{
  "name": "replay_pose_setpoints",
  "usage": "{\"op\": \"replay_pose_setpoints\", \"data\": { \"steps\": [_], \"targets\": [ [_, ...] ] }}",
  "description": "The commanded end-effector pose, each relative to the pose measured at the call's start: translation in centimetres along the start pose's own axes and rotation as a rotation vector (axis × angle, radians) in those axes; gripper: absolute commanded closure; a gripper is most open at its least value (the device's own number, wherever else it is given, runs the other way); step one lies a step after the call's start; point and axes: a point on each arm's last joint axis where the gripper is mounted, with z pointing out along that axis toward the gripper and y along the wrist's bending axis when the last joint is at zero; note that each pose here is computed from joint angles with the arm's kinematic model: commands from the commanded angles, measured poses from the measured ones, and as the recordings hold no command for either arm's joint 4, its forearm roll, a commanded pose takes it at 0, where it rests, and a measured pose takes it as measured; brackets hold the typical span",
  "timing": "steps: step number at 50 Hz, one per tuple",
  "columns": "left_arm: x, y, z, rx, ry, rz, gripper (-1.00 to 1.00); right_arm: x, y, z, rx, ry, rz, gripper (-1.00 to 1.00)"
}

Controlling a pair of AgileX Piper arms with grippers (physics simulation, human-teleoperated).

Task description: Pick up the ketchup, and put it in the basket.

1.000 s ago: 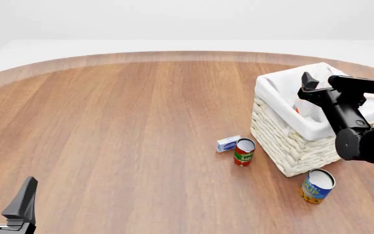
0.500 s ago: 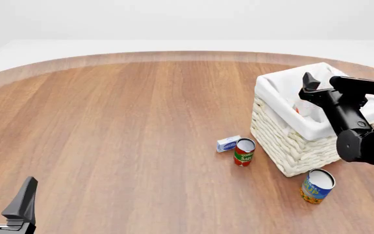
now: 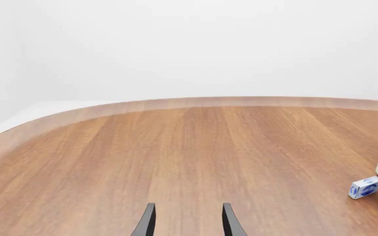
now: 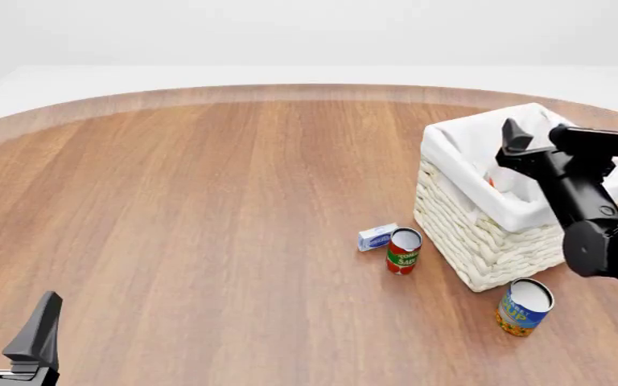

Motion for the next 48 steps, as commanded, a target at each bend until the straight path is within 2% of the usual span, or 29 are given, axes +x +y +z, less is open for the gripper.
{"op": "replay_pose_setpoints", "data": {
  "steps": [1,14,18,22,25,26,32,35,37,40,45,48],
  "targets": [
    [0.0,0.0,0.0,0.000,0.000,0.000,-1.00,-1.4,0.4,-1.4,-0.011,-0.034,-0.024,-1.00],
    [0.0,0.0,0.0,0.000,0.000,0.000,-1.00,-2.0,1.0,-2.9,-0.033,-0.057,-0.028,-1.00],
    [0.0,0.0,0.0,0.000,0.000,0.000,-1.00,-2.3,1.9,-3.9,-0.066,-0.065,-0.039,-1.00],
    [0.0,0.0,0.0,0.000,0.000,0.000,-1.00,-3.3,3.0,-5.7,-0.109,-0.095,-0.042,-1.00],
    [0.0,0.0,0.0,0.000,0.000,0.000,-1.00,-4.0,3.8,-7.2,-0.143,-0.119,-0.070,-1.00],
    [0.0,0.0,0.0,0.000,0.000,0.000,-1.00,-4.3,4.5,-8.2,-0.179,-0.135,-0.076,-1.00],
    [0.0,0.0,0.0,0.000,0.000,0.000,-1.00,-5.1,5.5,-10.8,-0.237,-0.171,-0.097,-1.00],
    [0.0,0.0,0.0,0.000,0.000,0.000,-1.00,-5.7,5.8,-13.2,-0.278,-0.217,-0.086,-1.00],
    [0.0,0.0,0.0,0.000,0.000,0.000,-1.00,-5.9,5.8,-14.7,-0.298,-0.250,-0.101,-1.00],
    [0.0,0.0,0.0,0.000,0.000,0.000,-1.00,-5.4,5.9,-16.1,-0.332,-0.253,-0.080,-1.00],
    [0.0,0.0,0.0,0.000,0.000,0.000,-1.00,-4.6,6.0,-18.3,-0.389,-0.264,-0.078,-1.00],
    [0.0,0.0,0.0,0.000,0.000,0.000,-1.00,-4.0,5.3,-21.1,-0.425,-0.308,-0.068,-1.00]
  ]
}}
